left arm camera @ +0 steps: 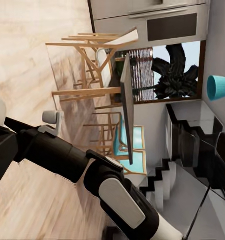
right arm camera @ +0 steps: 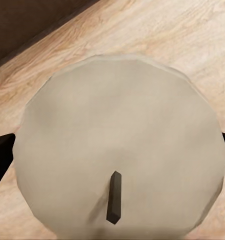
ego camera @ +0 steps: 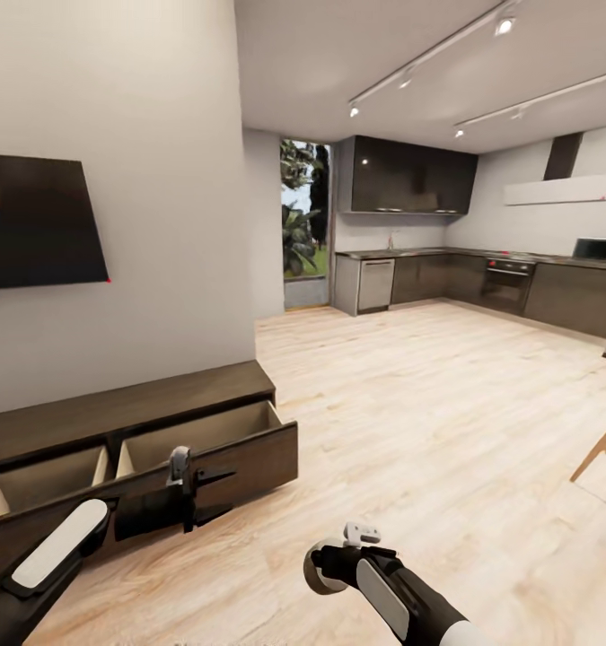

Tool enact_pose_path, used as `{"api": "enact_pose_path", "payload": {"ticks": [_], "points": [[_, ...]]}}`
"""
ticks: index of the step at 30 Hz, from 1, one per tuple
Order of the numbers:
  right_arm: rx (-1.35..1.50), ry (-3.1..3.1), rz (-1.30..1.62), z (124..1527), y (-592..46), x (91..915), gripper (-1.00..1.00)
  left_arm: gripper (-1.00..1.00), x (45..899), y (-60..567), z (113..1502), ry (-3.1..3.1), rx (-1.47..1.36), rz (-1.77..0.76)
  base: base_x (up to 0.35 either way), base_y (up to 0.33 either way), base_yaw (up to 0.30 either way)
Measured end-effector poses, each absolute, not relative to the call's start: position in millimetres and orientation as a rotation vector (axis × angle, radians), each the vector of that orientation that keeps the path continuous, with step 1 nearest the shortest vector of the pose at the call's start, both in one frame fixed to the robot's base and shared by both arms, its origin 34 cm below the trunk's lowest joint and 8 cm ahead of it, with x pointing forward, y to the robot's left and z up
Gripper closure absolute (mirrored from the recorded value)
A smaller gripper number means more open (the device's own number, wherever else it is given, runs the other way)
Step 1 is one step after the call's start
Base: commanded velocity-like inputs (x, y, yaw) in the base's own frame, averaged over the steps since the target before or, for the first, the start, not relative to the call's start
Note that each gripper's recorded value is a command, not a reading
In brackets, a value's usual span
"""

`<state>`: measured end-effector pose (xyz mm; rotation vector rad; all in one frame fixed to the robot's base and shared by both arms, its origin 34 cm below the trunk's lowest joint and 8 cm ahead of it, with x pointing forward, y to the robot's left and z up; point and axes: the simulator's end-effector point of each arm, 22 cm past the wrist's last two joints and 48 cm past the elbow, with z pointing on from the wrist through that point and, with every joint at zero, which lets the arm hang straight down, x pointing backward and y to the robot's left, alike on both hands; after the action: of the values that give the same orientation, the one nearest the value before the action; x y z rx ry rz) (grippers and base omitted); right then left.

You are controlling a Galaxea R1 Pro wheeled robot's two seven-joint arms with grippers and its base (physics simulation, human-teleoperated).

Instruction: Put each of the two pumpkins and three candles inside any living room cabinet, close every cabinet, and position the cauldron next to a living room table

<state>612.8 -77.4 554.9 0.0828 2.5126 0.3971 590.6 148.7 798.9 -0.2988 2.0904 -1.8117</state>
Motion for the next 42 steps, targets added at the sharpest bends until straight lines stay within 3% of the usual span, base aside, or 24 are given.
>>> {"api": "enact_pose_path", "payload": {"ticks": [42], "points": [[0.088, 2.528, 0.396, 546.6, -77.9, 610.6, 1.00, -1.00, 592.4, 149.1, 790.3, 2.103, -0.317, -1.814, 0.000, 0.000, 0.280]]}}
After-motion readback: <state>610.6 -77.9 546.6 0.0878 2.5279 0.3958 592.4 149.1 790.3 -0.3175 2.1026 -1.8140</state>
